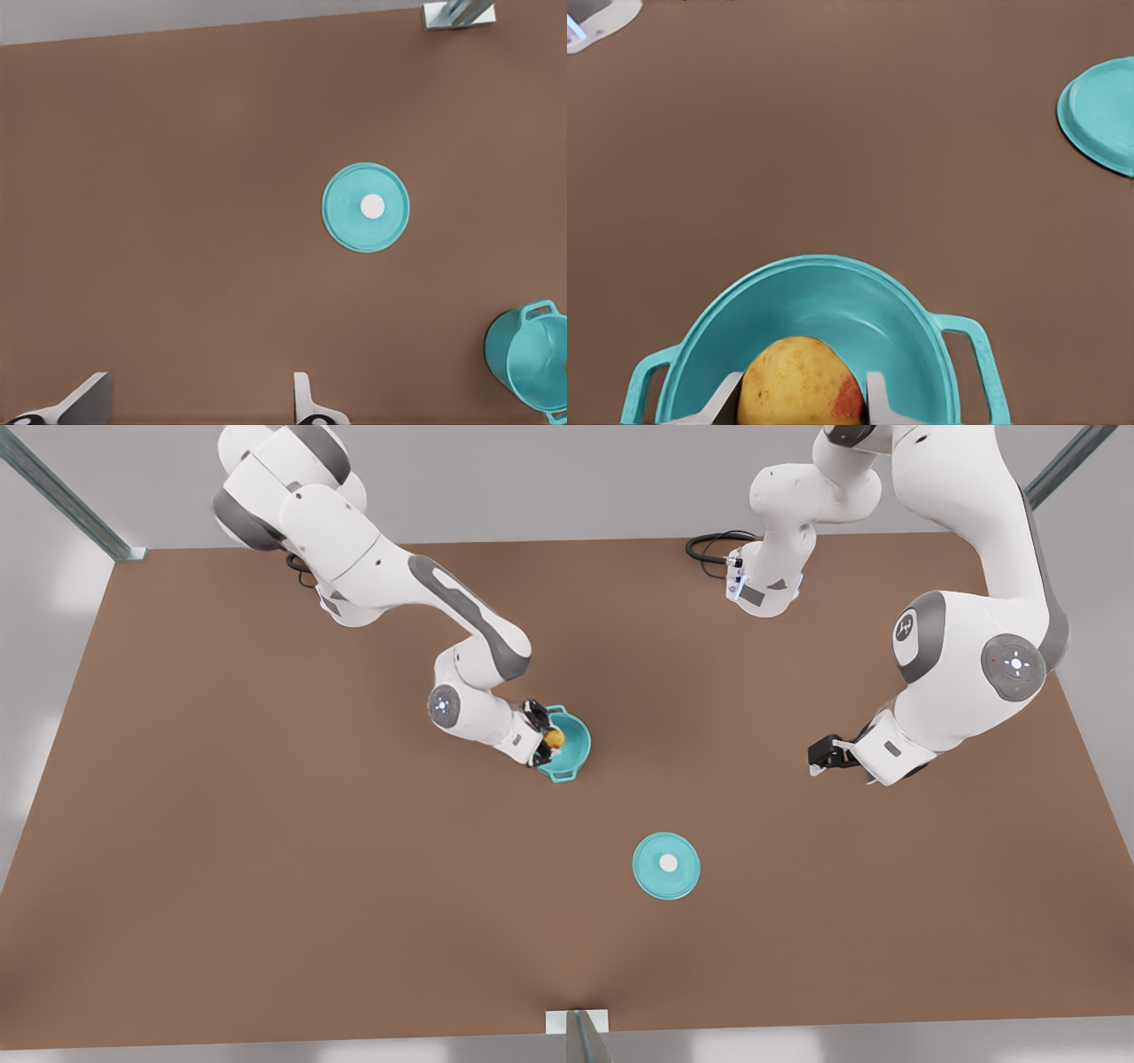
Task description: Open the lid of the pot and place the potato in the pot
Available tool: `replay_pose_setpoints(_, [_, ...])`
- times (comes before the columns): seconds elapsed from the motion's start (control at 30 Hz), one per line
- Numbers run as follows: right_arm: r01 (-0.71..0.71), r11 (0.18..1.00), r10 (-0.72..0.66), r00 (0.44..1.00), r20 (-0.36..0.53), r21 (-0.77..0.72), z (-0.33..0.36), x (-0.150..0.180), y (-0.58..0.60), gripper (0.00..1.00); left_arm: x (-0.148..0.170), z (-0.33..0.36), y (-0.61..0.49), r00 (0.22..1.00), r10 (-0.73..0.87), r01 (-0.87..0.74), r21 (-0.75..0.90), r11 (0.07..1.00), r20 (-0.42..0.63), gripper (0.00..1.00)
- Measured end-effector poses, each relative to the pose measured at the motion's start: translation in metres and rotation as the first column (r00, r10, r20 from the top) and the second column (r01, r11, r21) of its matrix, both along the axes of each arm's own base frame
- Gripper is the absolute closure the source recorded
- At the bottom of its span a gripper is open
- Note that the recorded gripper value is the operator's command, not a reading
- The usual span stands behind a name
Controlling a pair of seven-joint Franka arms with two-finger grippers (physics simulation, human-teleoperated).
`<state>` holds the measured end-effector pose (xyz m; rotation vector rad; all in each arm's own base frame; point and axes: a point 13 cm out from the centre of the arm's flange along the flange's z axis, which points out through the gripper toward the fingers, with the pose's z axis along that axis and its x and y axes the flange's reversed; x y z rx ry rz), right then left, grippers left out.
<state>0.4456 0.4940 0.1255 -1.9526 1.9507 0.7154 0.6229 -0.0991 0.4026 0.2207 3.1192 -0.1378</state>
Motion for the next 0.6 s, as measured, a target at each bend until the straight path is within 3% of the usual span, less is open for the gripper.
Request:
replay_pose_setpoints(0.1, [0.004,1.000,-0.004,1.000,0.007,0.011,-0.001,-0.001,0.014,0.47,-0.001,-0.001,0.000,1.000,-0.002,0.002,0.004,1.000,-0.004,0.00])
replay_pose_setpoints(0.13, [0.005,1.000,-0.005,1.000,0.010,0.013,-0.001,-0.002,0.017,0.15,-0.001,-0.002,0.000,1.000,-0.003,0.003,0.005,1.000,-0.005,0.00])
replay_pose_setpoints(0.17, [0.008,1.000,-0.008,1.000,0.012,0.014,-0.001,-0.001,0.018,0.00,-0.001,-0.003,0.000,1.000,-0.004,0.004,0.006,1.000,-0.006,0.00])
replay_pose_setpoints(0.3, [0.034,0.999,-0.035,0.999,0.042,0.014,0.010,0.012,0.011,0.00,-0.001,-0.003,0.001,1.000,-0.005,0.005,0.010,1.000,-0.008,0.00])
replay_pose_setpoints(0.37, [0.110,0.994,-0.108,0.985,0.134,-0.009,0.053,0.064,-0.043,0.00,-0.001,-0.003,0.001,1.000,-0.005,0.005,0.010,1.000,-0.007,0.00])
replay_pose_setpoints(0.5, [0.395,0.911,-0.346,0.888,0.303,-0.119,0.188,0.213,-0.305,0.00,-0.002,-0.005,0.001,1.000,-0.006,0.006,0.011,1.000,-0.010,0.00])
replay_pose_setpoints(0.53, [0.457,0.875,-0.394,0.864,0.312,-0.159,0.225,0.231,-0.370,0.00,-0.002,-0.005,0.002,1.000,-0.006,0.006,0.011,1.000,-0.010,0.00])
replay_pose_setpoints(0.6, [0.540,0.801,-0.489,0.839,0.240,-0.256,0.257,0.220,-0.458,0.00,-0.002,-0.005,0.002,1.000,-0.006,0.006,0.011,1.000,-0.012,0.00])
